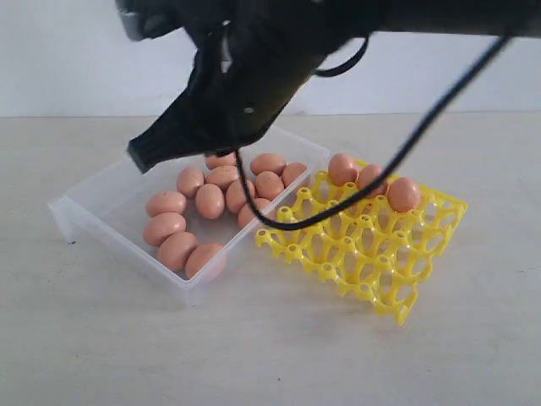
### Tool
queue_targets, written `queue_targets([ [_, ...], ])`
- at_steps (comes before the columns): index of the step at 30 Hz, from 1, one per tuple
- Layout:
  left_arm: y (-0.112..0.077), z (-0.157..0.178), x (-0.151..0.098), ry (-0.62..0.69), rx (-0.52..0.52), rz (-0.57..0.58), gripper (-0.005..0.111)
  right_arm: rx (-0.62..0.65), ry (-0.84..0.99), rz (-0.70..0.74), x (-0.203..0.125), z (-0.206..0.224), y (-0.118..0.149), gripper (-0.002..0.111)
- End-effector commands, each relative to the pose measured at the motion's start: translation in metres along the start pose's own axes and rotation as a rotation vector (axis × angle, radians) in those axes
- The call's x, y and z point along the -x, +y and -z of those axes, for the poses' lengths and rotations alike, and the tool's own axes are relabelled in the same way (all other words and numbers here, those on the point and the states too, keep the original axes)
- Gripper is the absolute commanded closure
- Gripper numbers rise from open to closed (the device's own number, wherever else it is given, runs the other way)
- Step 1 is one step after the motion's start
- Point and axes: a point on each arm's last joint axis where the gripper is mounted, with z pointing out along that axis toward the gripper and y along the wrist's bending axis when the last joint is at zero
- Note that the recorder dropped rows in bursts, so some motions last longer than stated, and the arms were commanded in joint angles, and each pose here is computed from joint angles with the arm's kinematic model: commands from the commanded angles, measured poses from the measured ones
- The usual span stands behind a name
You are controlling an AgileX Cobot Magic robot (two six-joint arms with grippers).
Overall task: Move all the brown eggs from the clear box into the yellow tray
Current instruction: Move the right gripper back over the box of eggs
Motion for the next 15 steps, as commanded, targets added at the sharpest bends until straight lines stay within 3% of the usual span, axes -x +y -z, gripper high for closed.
queue_targets([
  [1,0.0,0.0,0.0,-0.008,0.001,0.013,0.111,0.081,0.246,-0.015,0.0,-0.062,0.012,0.108],
  [5,0.0,0.0,0.0,-0.008,0.001,0.013,0.111,0.12,0.254,-0.039,0.009,-0.1,0.019,0.103],
  [8,0.0,0.0,0.0,-0.006,0.0,0.013,0.111,0.129,0.187,-0.095,0.023,-0.108,0.013,0.079],
  [11,0.0,0.0,0.0,-0.006,0.0,0.013,0.111,0.13,0.123,-0.267,0.033,-0.114,0.001,0.053],
  [15,0.0,0.0,0.0,-0.006,0.0,0.013,0.111,0.096,0.158,-0.473,0.027,-0.129,-0.013,0.05],
])
